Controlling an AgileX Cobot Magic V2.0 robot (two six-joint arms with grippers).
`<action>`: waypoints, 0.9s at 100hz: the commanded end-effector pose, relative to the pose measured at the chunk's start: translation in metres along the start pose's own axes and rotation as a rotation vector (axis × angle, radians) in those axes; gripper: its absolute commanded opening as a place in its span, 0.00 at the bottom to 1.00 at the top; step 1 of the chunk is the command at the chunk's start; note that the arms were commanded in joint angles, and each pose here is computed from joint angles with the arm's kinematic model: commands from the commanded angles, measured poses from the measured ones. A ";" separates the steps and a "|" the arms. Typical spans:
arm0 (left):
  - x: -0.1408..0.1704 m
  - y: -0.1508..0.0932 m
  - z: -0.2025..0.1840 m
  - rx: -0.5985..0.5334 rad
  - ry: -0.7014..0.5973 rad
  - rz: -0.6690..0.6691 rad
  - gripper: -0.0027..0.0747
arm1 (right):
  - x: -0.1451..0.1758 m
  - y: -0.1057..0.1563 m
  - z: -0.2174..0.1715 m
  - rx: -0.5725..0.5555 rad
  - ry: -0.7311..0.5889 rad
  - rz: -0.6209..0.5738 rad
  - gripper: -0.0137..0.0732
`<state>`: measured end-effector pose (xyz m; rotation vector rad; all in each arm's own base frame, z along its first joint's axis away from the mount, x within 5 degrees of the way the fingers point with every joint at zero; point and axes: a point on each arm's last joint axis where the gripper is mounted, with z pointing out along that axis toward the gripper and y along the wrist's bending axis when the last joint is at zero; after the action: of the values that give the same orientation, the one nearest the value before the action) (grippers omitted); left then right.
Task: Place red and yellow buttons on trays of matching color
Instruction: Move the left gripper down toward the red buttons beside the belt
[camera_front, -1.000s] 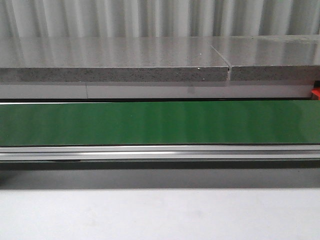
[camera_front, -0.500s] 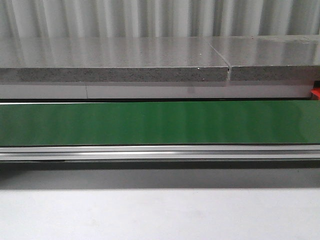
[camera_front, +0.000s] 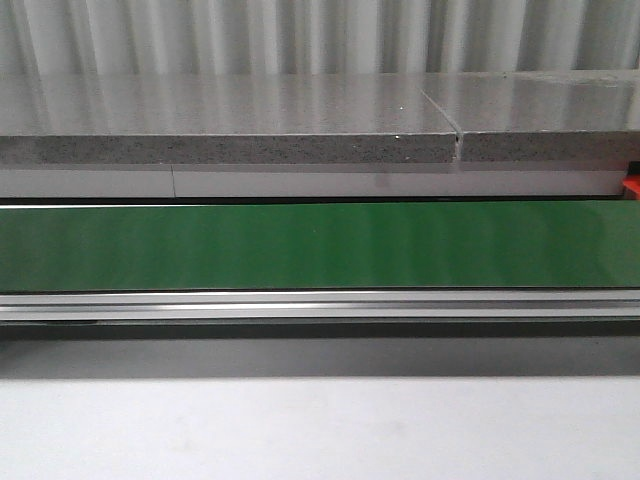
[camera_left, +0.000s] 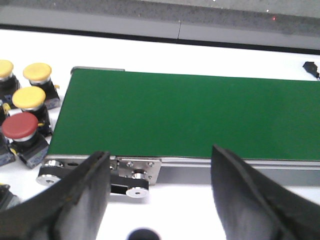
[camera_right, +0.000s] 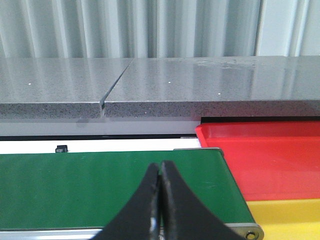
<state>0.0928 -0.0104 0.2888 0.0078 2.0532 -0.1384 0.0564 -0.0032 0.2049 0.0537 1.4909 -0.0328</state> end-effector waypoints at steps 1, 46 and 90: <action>-0.024 -0.002 0.006 0.001 0.002 -0.064 0.60 | -0.013 0.001 -0.001 -0.006 -0.104 -0.004 0.08; -0.049 0.031 0.053 -0.218 0.366 -0.248 0.60 | -0.013 0.001 -0.001 -0.006 -0.104 -0.004 0.08; -0.050 0.091 0.073 -0.420 0.557 -0.476 0.60 | -0.013 0.001 -0.001 -0.006 -0.104 -0.004 0.08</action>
<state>0.1787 0.0635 0.2811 -0.7118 2.6271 0.0131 0.0564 -0.0032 0.2049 0.0537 1.4909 -0.0328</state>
